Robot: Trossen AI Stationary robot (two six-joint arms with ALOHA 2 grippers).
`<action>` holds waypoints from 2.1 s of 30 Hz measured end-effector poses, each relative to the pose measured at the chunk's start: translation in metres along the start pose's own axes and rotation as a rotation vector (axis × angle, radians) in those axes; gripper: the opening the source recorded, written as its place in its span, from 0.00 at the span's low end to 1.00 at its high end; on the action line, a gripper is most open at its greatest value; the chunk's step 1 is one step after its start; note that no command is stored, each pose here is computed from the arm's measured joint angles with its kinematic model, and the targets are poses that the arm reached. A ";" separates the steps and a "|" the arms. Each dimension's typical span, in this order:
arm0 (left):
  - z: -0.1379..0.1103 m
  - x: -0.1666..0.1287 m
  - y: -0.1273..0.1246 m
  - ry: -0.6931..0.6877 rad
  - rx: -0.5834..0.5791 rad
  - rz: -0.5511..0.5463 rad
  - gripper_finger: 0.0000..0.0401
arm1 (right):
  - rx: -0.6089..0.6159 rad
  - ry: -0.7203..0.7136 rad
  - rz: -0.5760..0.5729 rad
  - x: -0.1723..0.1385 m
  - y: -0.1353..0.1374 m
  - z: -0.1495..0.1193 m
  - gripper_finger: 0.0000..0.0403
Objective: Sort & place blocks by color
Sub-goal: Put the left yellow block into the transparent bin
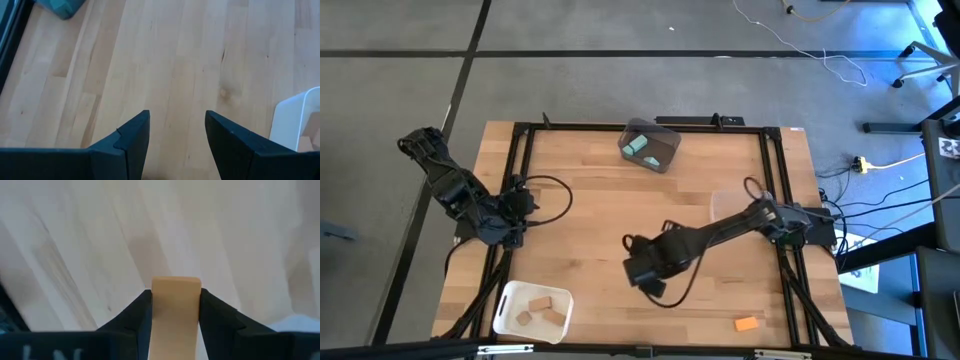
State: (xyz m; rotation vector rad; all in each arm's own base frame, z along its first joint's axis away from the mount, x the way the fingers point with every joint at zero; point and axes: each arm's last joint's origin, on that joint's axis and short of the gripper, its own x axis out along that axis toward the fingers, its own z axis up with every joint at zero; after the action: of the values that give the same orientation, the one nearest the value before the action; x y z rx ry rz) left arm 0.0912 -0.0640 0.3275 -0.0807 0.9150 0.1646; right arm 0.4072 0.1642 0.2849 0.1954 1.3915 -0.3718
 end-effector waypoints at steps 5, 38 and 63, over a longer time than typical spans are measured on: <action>0.000 0.000 0.000 -0.002 -0.001 -0.001 0.46 | 0.045 -0.115 -0.010 -0.033 -0.018 -0.002 0.32; 0.000 0.000 0.000 -0.004 -0.007 -0.004 0.46 | 0.333 0.024 -0.242 -0.023 -0.145 -0.089 0.32; 0.004 0.000 -0.004 -0.037 -0.063 -0.034 0.46 | 0.466 0.205 -0.220 0.093 -0.214 -0.131 0.32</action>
State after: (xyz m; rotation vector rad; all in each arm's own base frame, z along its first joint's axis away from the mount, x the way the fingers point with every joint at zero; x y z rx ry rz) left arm 0.0947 -0.0671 0.3299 -0.1510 0.8712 0.1630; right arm 0.2202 -0.0012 0.1883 0.4741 1.5160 -0.8800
